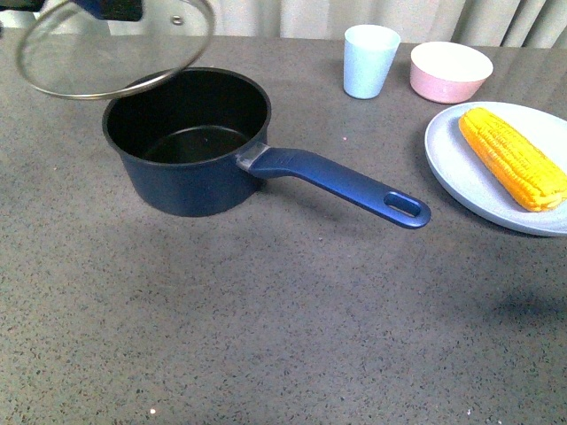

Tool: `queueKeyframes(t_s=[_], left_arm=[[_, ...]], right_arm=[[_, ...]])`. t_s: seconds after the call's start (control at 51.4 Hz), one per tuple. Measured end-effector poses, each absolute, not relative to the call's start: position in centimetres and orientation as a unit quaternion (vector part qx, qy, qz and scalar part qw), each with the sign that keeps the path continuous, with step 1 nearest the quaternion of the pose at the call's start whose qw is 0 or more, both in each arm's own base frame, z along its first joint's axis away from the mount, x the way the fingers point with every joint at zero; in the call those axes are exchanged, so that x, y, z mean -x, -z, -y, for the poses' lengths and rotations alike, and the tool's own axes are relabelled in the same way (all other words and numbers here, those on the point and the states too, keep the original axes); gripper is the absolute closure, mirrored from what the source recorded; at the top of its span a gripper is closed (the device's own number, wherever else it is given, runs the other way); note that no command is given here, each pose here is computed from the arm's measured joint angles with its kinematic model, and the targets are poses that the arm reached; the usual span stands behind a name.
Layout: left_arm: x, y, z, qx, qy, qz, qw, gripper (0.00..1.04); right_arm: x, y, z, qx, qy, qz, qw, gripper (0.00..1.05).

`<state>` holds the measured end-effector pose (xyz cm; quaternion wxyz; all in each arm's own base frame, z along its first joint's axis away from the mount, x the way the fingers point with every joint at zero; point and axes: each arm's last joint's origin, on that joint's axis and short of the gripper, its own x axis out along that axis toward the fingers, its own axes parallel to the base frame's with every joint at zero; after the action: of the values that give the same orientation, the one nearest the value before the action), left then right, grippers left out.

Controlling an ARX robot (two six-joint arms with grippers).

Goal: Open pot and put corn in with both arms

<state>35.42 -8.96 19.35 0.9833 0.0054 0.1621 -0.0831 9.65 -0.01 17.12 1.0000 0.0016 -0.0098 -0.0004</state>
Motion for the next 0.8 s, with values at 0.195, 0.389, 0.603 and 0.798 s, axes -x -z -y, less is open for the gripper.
queueKeyframes(t_s=[0.195,0.389,0.603,0.798], left_arm=[[-35.2,-18.0,3.6,0.001,0.014,-0.166,0.986,0.43],[-34.9,-15.7,-0.6,0.007,-0.038,-0.182,0.983,0.43],[-34.1,-11.5,-3.2,0.01,-0.077,-0.209,0.975,0.43],[-34.0,-9.2,-2.5,-0.002,-0.069,-0.221,0.973,0.43]], right_arm=[[-9.7,-17.1,0.0,-0.002,0.001,0.01,1.0,0.09],[-9.7,-17.1,0.0,-0.002,0.0,0.01,1.0,0.09],[-9.7,-17.1,0.0,-0.002,0.001,0.01,1.0,0.09],[-9.7,-17.1,0.0,-0.002,0.001,0.01,1.0,0.09]])
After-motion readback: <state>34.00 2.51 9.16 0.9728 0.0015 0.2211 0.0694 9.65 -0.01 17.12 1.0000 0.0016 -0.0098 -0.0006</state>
